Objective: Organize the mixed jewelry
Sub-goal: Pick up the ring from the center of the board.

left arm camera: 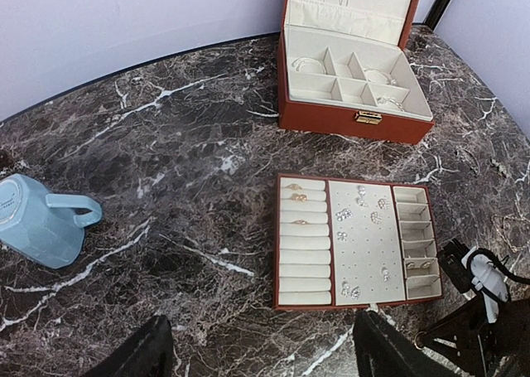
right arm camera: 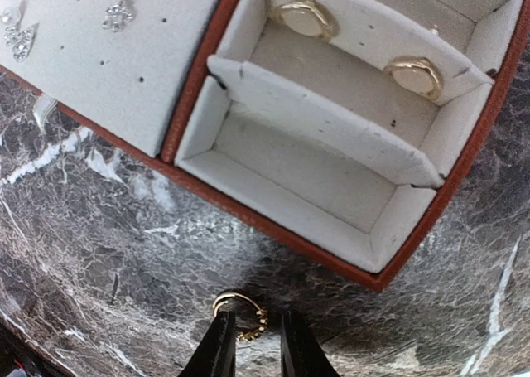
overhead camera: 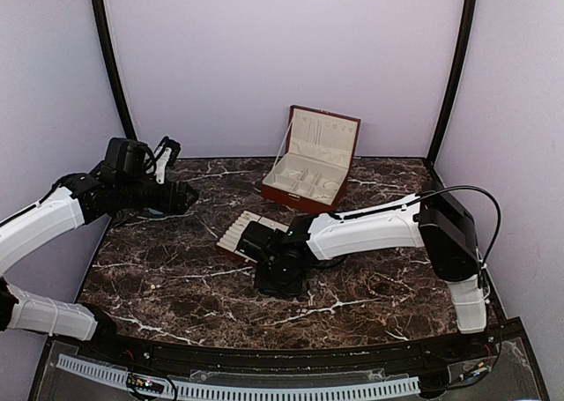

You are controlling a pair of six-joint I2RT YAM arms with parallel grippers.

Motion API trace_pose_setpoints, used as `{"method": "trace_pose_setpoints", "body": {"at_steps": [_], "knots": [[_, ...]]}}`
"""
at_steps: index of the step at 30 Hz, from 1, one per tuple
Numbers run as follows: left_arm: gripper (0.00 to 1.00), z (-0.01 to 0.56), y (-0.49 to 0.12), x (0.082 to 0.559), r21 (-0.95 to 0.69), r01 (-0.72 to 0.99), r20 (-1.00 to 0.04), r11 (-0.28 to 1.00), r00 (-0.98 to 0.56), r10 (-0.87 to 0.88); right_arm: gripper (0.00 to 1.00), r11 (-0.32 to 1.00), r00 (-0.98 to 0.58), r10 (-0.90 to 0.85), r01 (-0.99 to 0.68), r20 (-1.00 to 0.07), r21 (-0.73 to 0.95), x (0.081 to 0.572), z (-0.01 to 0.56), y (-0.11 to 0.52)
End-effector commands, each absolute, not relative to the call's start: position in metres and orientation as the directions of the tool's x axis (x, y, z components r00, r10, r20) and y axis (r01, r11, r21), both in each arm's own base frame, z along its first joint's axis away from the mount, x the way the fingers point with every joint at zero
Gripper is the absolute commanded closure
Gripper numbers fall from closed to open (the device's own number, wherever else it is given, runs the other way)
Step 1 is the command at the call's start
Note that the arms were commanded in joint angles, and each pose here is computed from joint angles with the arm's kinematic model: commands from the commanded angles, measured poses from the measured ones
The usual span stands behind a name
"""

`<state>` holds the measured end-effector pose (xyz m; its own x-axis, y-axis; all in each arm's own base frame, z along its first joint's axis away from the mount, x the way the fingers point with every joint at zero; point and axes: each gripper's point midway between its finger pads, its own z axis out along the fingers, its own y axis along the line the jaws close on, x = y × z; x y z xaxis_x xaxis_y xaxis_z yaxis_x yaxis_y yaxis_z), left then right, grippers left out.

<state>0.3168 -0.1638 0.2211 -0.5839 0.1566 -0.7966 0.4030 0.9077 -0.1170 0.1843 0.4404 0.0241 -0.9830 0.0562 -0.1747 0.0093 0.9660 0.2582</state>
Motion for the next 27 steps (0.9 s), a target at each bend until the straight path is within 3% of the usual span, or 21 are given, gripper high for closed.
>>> {"method": "trace_pose_setpoints", "body": {"at_steps": [1,13,27], "knots": [[0.22,0.22,-0.158,0.312,-0.104,0.401,-0.799,0.91,-0.579,0.164,0.81,0.978,-0.987,0.052,0.018,-0.154,0.21,0.177,0.017,0.433],[0.22,0.223,-0.157,0.311,-0.096,0.398,-0.803,0.912,-0.572,0.165,0.84,0.983,-0.99,0.03,0.004,-0.138,0.185,0.178,0.01,0.436],[0.21,0.22,-0.156,0.312,-0.087,0.395,-0.799,0.915,-0.576,0.172,1.0,0.99,-0.979,-0.049,-0.073,-0.197,0.117,0.191,0.021,0.436]]}}
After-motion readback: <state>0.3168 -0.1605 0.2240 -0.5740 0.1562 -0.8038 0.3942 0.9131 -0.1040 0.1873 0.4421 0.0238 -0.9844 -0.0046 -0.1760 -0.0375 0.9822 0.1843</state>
